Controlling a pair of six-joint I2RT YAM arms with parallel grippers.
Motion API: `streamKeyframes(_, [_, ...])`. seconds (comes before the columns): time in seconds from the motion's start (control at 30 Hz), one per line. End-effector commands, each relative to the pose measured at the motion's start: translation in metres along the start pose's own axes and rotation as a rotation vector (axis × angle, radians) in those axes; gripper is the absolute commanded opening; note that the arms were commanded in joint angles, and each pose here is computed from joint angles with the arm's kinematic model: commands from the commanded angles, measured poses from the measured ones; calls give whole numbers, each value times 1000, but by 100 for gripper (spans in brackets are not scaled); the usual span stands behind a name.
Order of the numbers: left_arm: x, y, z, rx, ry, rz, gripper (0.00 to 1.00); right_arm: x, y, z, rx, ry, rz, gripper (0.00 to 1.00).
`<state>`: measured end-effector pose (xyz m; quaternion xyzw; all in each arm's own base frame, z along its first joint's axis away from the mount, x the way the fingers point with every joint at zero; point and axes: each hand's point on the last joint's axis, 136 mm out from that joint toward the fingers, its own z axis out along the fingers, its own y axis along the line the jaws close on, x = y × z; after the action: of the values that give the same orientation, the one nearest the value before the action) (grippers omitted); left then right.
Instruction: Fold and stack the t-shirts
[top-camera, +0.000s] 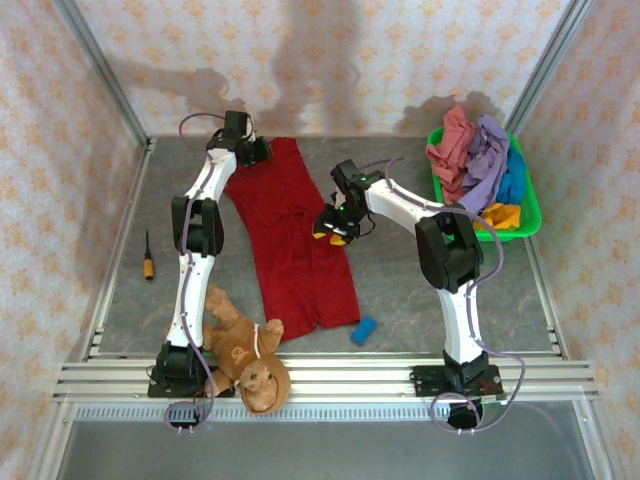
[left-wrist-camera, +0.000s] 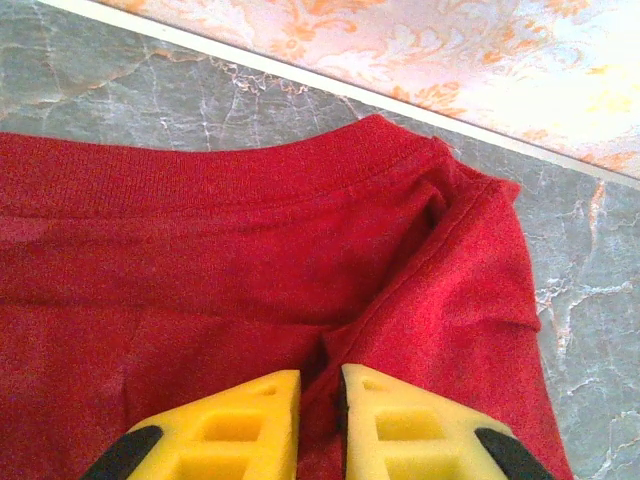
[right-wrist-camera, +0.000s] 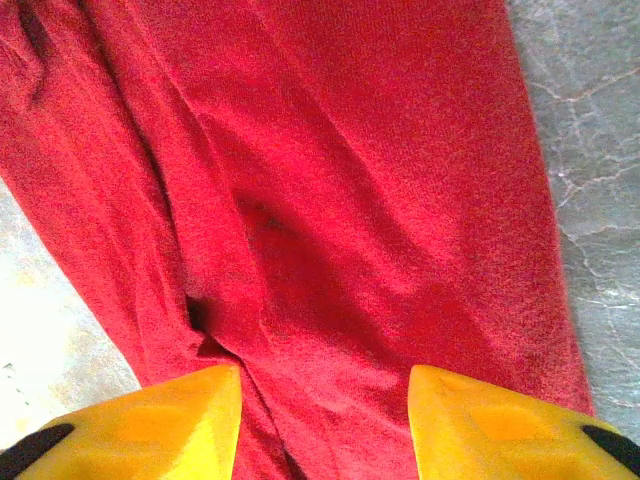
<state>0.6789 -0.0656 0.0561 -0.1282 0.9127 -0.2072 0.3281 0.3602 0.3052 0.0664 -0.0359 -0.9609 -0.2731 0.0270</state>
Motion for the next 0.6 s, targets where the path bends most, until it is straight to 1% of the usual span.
streamKeyframes(0.0, [14, 3, 8, -22, 33, -2, 14, 2, 5, -17, -14, -24, -22, 48])
streamKeyframes(0.23, [5, -5, 2, 0, 11, 0, 0, 2, 4, -17, -14, -25, -19, 48])
streamKeyframes(0.43, [-13, -31, -11, 93, -44, 3, 0, 2, 5, -18, -14, -28, -22, 48])
streamKeyframes(0.57, [-25, -41, -19, 118, -84, -3, 0, 2, 5, -18, -17, -26, -22, 48])
